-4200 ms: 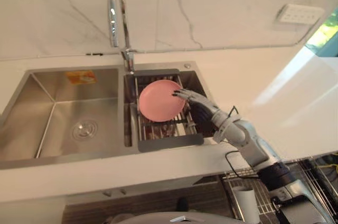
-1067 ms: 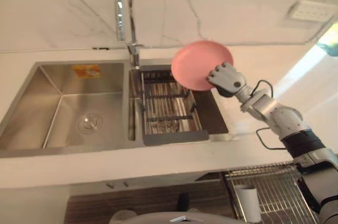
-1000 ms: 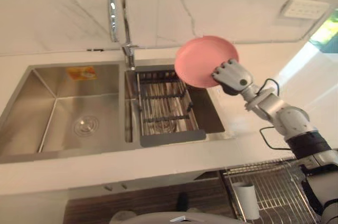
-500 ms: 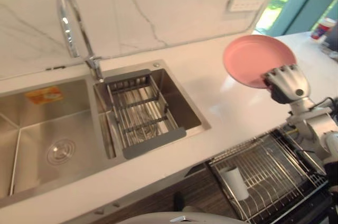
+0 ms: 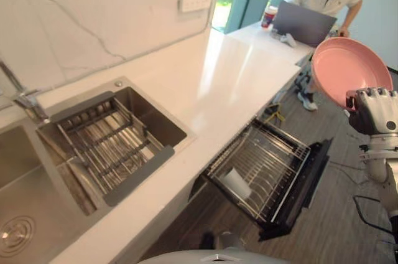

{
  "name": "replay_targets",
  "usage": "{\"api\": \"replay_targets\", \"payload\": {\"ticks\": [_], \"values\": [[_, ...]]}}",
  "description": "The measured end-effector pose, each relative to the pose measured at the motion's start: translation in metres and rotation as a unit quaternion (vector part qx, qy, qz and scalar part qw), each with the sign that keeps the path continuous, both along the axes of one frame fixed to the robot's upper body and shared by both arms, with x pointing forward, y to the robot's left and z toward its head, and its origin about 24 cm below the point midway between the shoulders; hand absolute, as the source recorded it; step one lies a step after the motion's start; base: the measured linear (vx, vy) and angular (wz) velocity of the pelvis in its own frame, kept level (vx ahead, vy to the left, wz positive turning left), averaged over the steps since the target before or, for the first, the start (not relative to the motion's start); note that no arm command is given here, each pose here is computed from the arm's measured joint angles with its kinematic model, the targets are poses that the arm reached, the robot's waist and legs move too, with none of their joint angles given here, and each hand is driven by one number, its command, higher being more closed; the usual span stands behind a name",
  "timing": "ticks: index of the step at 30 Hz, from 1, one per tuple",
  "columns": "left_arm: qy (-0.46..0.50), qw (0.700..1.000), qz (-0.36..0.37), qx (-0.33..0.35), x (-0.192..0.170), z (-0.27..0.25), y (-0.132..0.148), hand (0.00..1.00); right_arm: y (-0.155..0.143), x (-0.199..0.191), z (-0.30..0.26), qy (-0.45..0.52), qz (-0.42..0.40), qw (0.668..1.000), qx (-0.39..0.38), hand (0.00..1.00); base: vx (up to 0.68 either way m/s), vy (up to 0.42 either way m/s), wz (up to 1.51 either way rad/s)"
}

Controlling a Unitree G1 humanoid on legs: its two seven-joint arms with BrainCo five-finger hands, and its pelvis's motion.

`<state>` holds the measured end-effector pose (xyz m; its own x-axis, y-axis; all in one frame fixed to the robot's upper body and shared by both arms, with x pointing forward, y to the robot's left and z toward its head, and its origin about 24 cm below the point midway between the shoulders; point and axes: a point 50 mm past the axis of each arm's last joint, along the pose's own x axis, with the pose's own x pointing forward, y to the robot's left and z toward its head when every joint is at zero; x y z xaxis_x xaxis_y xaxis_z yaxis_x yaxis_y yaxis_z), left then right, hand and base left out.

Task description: Walk over to the sink, pick up the cup, carry it to the dishwasher, place the cup inside the dishwasher, then close the dishwasher door

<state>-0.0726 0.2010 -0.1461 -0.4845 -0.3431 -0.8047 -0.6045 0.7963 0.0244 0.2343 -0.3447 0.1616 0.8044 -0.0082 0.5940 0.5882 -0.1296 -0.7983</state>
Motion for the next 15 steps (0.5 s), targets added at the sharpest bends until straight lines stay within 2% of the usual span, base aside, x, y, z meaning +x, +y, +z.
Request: {"api": "replay_targets", "payload": {"ticks": [1, 4, 7, 15], "values": [[-0.004, 1.0, -0.002, 0.009, 0.002, 0.0, 0.006, 0.0, -0.003, -0.002, -0.002, -0.007, -0.007, 1.0, 0.015, 1.0, 0.11, -0.133, -0.28], [-0.019, 1.0, 0.02, -0.006, 0.012, -0.003, -0.006, 0.0, -0.016, -0.011, -0.01, -0.022, -0.046, 0.997, 0.05, 1.0, 0.12, -0.117, -0.32], [-0.016, 0.999, 0.042, -0.027, 0.011, -0.003, -0.018, 0.0, -0.025, -0.021, -0.03, 0.005, -0.072, 0.994, 0.083, 1.0, 0.01, -0.012, -0.18], [-0.024, 0.998, 0.03, -0.04, 0.01, -0.003, -0.02, 0.0, -0.016, -0.033, -0.069, 0.04, -0.086, 0.981, 0.169, 1.0, -0.09, 0.052, -0.02]]}}
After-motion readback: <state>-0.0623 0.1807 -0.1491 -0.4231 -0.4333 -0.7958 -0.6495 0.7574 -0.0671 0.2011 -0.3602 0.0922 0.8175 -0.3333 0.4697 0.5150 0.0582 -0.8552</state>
